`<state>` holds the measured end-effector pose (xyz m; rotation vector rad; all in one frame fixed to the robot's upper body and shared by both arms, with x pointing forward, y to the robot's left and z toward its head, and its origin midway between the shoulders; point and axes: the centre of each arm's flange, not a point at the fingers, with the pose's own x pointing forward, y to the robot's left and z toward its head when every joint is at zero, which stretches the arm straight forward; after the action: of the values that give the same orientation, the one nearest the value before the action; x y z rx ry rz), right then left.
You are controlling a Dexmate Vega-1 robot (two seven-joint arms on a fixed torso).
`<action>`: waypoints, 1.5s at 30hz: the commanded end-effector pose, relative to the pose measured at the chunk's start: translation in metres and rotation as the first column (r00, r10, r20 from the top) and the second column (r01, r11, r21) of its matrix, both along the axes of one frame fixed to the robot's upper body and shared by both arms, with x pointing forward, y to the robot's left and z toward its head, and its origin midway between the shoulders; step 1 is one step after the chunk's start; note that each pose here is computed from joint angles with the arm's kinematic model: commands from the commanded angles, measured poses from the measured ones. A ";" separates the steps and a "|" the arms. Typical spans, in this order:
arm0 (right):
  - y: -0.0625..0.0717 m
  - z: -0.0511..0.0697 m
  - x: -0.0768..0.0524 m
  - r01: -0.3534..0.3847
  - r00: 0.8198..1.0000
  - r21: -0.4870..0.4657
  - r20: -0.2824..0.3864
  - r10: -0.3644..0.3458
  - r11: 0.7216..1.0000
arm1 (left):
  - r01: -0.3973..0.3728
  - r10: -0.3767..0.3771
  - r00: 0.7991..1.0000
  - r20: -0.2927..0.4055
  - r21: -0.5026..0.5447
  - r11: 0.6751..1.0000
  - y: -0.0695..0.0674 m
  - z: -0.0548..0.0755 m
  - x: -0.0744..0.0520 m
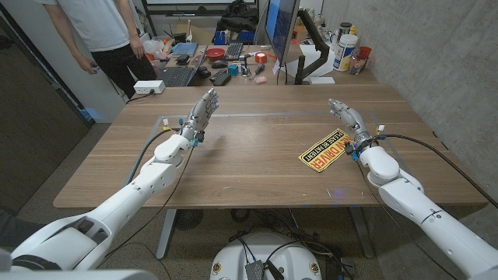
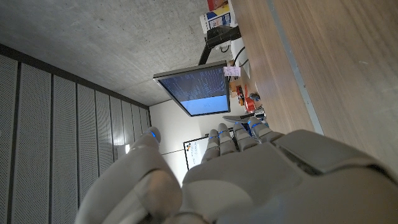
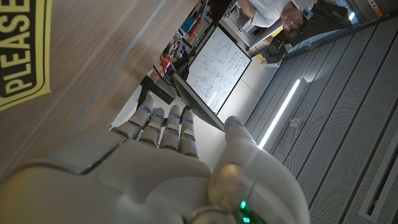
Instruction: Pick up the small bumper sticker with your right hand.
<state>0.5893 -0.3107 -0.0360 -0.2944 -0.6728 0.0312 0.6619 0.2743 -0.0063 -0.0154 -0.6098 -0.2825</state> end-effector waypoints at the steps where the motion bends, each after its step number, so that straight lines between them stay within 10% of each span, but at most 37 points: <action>1: -0.004 -0.003 -0.017 0.072 0.997 -0.072 0.027 -0.071 0.995 | 0.006 -0.006 1.000 0.005 -0.004 1.000 -0.002 0.001 0.000; 45: 0.027 -0.013 -0.058 0.347 0.935 -0.349 0.200 -0.293 0.870 | 0.013 -0.013 1.000 0.021 -0.008 1.000 0.003 0.009 0.001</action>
<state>0.5404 -0.2914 -0.0465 -0.7067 -0.7338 -0.1465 0.6628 0.2759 0.0026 -0.0188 -0.6316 -0.2967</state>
